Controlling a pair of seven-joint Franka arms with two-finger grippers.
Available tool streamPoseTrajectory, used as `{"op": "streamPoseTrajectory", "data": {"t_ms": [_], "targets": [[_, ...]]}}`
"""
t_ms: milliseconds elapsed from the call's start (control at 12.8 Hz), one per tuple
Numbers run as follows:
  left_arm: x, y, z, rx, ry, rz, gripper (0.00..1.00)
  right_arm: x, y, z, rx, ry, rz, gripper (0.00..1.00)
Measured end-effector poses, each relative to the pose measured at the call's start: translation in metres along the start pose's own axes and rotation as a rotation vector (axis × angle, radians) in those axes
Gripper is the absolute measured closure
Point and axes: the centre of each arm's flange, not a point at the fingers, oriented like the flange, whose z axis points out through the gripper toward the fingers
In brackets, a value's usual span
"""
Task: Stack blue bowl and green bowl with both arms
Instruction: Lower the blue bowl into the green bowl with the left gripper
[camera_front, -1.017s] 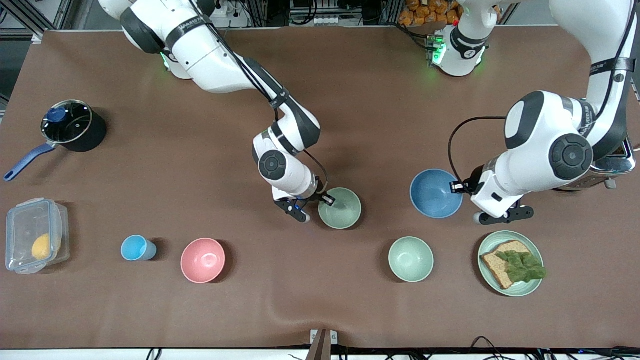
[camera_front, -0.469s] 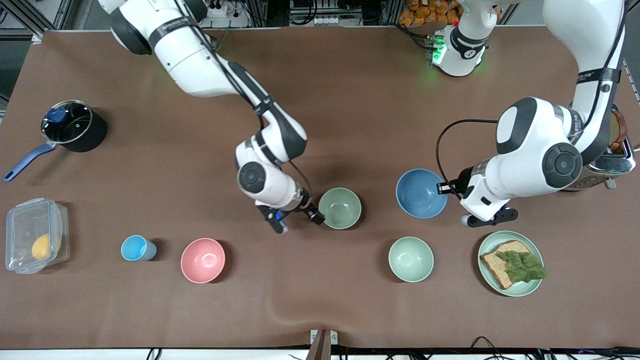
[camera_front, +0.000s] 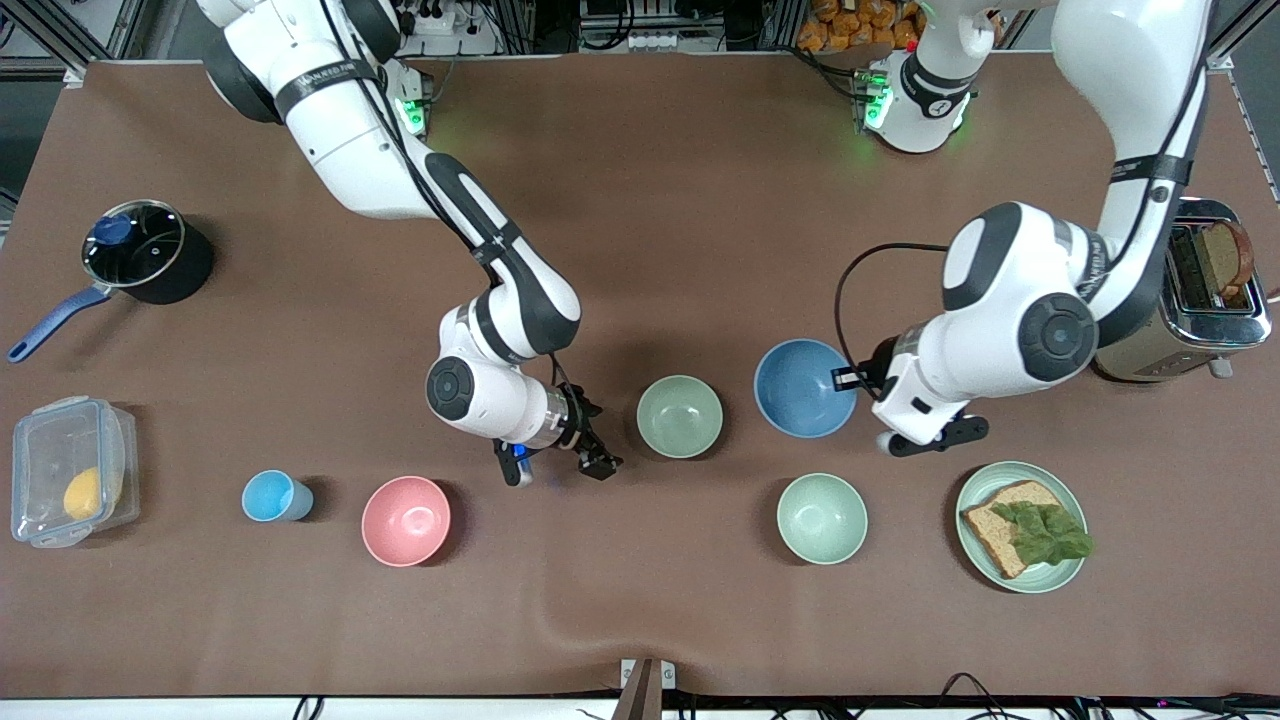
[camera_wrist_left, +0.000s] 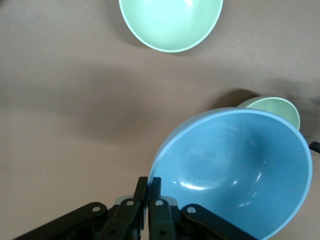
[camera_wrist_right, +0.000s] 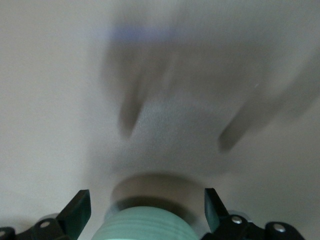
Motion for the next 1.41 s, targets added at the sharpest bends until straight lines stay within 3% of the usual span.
{"op": "streamPoseTrajectory", "data": {"t_ms": [547,1095,1408], "targets": [[-0.01,0.042,0.034,-0.024,0.019,-0.06,0.96,0.0,0.003,0.008,0.002,-0.003,0.018,0.0],[-0.01,0.079,0.101,-0.061,0.027,-0.083,0.96,0.003,0.004,0.012,0.011,0.002,0.023,0.0],[-0.018,0.093,0.125,-0.037,0.032,-0.081,0.96,0.004,0.005,0.014,0.008,0.004,0.025,0.0]]}}
